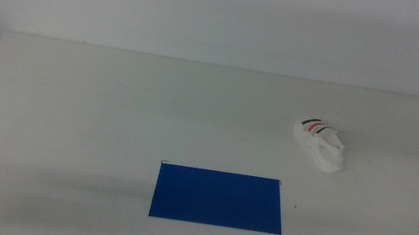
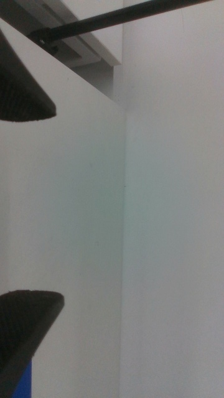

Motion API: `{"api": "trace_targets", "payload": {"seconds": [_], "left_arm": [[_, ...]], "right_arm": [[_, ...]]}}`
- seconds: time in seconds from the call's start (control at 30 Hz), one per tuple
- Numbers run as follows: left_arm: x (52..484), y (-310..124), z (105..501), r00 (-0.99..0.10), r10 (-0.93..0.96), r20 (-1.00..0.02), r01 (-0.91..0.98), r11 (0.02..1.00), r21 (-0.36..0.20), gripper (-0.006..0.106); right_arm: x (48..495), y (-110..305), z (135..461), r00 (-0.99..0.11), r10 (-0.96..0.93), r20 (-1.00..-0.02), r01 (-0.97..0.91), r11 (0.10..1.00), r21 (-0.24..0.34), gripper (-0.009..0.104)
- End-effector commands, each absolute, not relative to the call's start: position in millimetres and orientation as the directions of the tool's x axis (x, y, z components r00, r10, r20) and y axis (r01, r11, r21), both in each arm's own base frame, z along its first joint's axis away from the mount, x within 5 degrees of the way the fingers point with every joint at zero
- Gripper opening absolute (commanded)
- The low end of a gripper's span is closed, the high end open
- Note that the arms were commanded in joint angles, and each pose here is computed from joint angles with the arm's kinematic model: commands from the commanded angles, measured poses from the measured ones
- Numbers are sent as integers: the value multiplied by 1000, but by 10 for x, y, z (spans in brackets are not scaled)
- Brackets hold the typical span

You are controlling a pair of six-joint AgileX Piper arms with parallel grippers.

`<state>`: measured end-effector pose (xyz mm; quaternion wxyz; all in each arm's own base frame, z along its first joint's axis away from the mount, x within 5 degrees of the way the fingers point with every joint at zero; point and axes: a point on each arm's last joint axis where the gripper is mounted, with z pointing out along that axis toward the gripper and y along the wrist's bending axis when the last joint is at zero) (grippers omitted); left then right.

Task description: Use one arm to grab the shoe from the table and place it on the mat.

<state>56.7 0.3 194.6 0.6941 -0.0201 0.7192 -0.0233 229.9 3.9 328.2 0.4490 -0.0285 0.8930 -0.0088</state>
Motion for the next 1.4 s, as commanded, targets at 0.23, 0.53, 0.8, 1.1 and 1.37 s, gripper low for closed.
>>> {"api": "trace_targets", "payload": {"seconds": [0.23,0.53,0.8,1.1,1.37], "left_arm": [[559,-10,1993,44,-68,-997,23,997,-67,92],[559,-10,1993,44,-68,-997,23,997,-67,92],[559,-10,1993,44,-68,-997,23,997,-67,92],[559,-10,1993,44,-68,-997,23,997,-67,92],[559,-10,1993,43,-69,-997,23,997,-68,92]], "right_arm": [[3378,460,3490,-650,-175,-740,-168,982,-85,80],[4094,803,3163,-701,-278,-657,-283,954,-102,79],[4399,1031,2782,-719,-376,-584,-396,913,-100,74],[4531,1095,2346,-754,-398,-522,-423,903,-78,69],[4572,1102,2187,-768,-402,-498,-424,903,-74,36]]}}
